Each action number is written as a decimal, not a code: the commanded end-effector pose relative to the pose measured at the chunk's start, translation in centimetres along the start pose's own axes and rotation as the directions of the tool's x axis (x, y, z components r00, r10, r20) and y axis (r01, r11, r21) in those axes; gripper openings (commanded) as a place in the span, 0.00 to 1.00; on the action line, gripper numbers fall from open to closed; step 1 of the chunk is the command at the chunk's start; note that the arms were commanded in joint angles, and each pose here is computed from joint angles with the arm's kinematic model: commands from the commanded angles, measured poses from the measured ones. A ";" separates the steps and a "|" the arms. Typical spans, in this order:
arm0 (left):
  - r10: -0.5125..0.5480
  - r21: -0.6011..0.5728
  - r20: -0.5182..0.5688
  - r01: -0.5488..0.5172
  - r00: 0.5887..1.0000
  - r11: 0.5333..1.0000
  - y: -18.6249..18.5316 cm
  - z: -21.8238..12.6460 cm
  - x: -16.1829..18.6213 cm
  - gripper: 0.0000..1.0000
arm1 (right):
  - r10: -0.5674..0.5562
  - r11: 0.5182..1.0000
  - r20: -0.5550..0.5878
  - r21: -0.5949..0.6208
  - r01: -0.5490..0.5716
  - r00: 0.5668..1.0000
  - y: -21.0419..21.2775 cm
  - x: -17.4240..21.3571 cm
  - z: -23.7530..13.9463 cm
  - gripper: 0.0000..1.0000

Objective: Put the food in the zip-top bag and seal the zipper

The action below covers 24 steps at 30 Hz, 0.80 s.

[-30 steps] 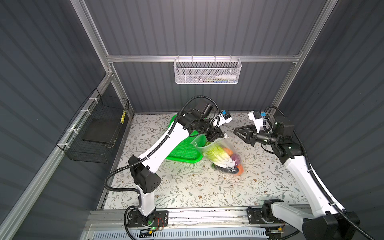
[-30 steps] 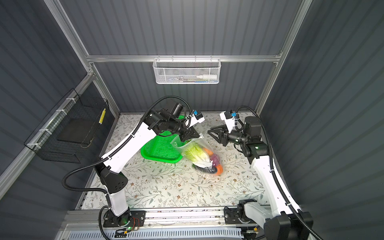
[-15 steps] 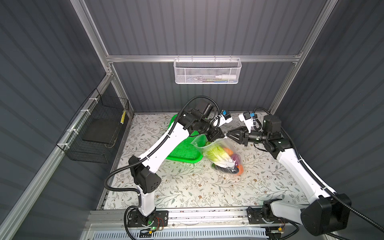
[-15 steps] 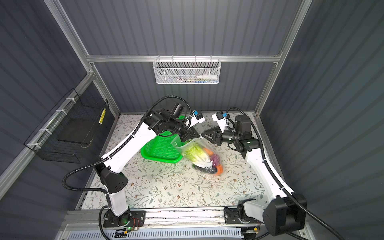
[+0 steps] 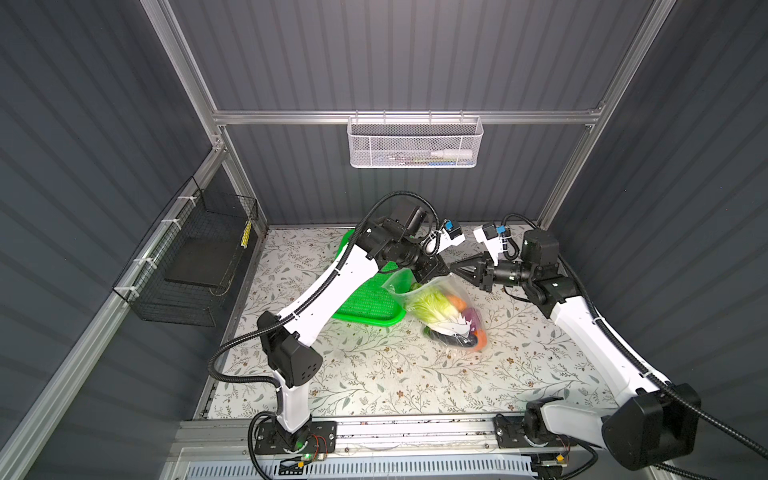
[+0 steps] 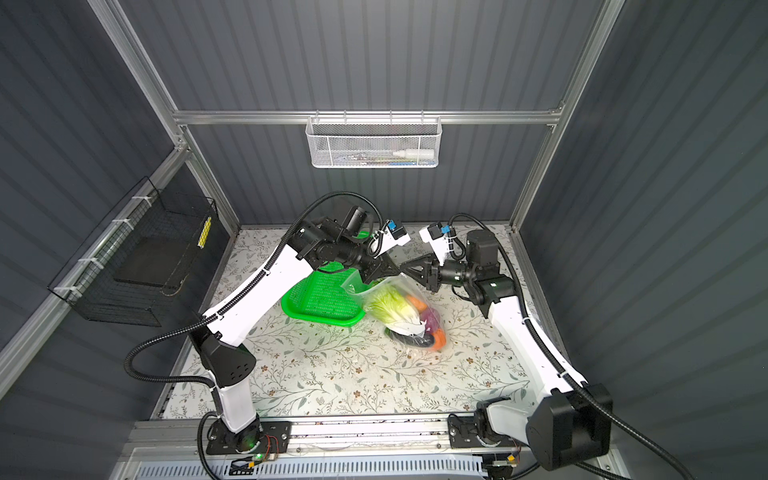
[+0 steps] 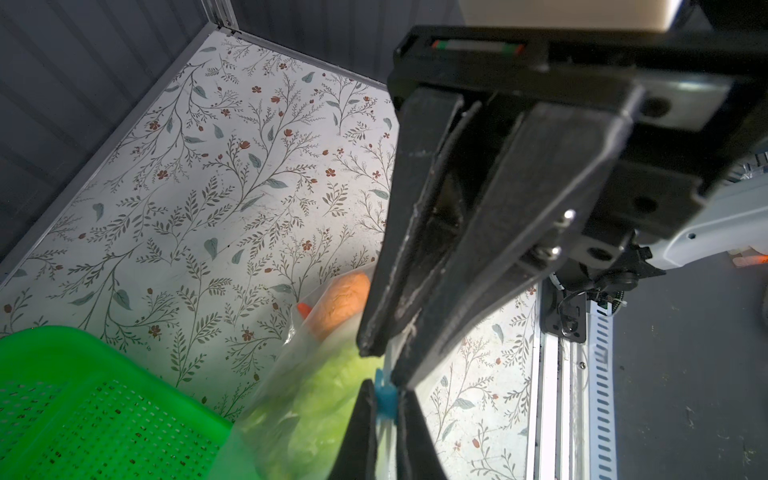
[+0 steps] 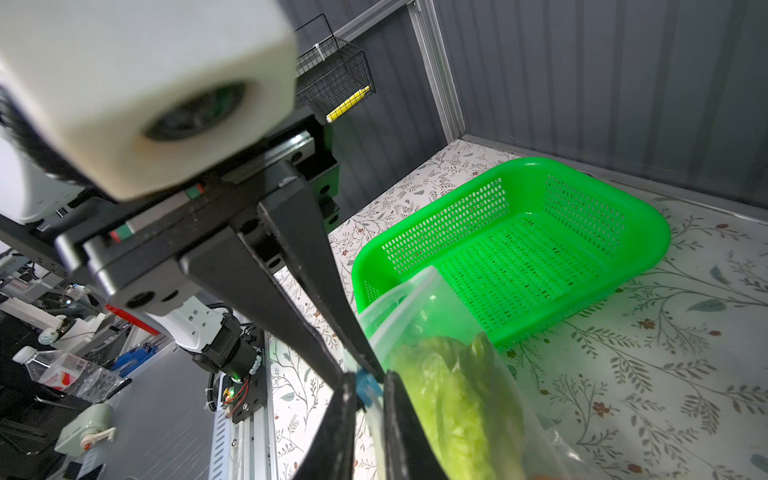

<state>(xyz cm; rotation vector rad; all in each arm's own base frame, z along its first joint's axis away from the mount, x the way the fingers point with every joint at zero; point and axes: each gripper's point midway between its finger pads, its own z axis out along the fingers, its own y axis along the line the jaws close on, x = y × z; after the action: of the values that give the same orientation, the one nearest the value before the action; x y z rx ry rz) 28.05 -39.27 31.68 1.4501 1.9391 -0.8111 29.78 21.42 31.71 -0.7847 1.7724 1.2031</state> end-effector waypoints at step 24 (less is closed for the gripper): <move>0.011 -0.049 -0.064 -0.014 0.998 0.999 0.3 -0.5 2.3 0.00 | 0.010 0.982 0.011 0.188 -0.012 1.000 -1.3 0.1 -2.5 0.00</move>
<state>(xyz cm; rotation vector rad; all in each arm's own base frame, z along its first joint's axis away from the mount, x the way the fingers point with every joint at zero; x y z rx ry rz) 27.81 -39.59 30.76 1.4693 1.9231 -0.7816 29.23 20.14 30.81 -0.7102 1.8574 1.1067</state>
